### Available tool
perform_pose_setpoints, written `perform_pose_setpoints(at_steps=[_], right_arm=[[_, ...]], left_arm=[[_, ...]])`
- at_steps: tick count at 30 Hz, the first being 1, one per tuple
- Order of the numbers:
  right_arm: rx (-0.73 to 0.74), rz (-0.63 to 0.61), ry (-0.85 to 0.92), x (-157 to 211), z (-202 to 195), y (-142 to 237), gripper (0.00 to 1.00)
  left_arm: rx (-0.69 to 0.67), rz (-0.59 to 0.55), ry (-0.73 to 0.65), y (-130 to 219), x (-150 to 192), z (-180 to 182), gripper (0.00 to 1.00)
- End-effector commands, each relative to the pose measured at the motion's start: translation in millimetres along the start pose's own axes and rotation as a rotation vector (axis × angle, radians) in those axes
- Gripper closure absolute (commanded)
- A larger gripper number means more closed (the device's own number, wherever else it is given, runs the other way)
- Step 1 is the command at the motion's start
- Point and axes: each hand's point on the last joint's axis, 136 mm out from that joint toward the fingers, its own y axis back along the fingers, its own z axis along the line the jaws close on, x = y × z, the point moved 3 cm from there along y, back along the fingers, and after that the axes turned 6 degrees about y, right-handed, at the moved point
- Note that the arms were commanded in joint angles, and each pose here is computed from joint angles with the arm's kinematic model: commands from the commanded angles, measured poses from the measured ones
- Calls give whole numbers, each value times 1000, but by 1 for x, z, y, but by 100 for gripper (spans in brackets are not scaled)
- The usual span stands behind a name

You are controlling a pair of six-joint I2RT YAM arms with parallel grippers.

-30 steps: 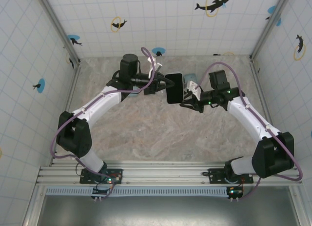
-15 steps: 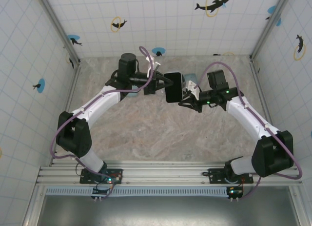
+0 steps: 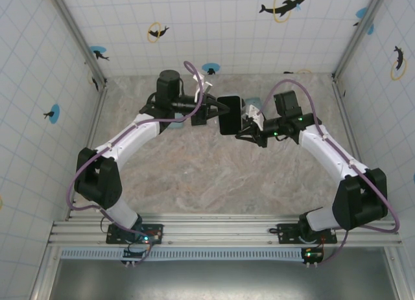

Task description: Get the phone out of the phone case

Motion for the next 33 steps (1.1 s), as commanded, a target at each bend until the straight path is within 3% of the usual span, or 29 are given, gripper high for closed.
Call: perform_pose_setpoints(at_steps=[1, 6, 18, 27, 33], right_arm=[[148, 26, 164, -23, -25, 6, 85], [311, 25, 314, -43, -39, 15, 88], [480, -29, 503, -82, -53, 21, 89], [493, -104, 516, -100, -53, 24, 89], [460, -89, 434, -85, -50, 25, 86]], left_arm=[[95, 20, 28, 1, -2, -26, 100], [127, 38, 79, 1, 6, -28, 100], [157, 44, 143, 1, 7, -32, 100], [170, 43, 150, 0, 6, -31, 100], [121, 10, 105, 2, -3, -26, 100]])
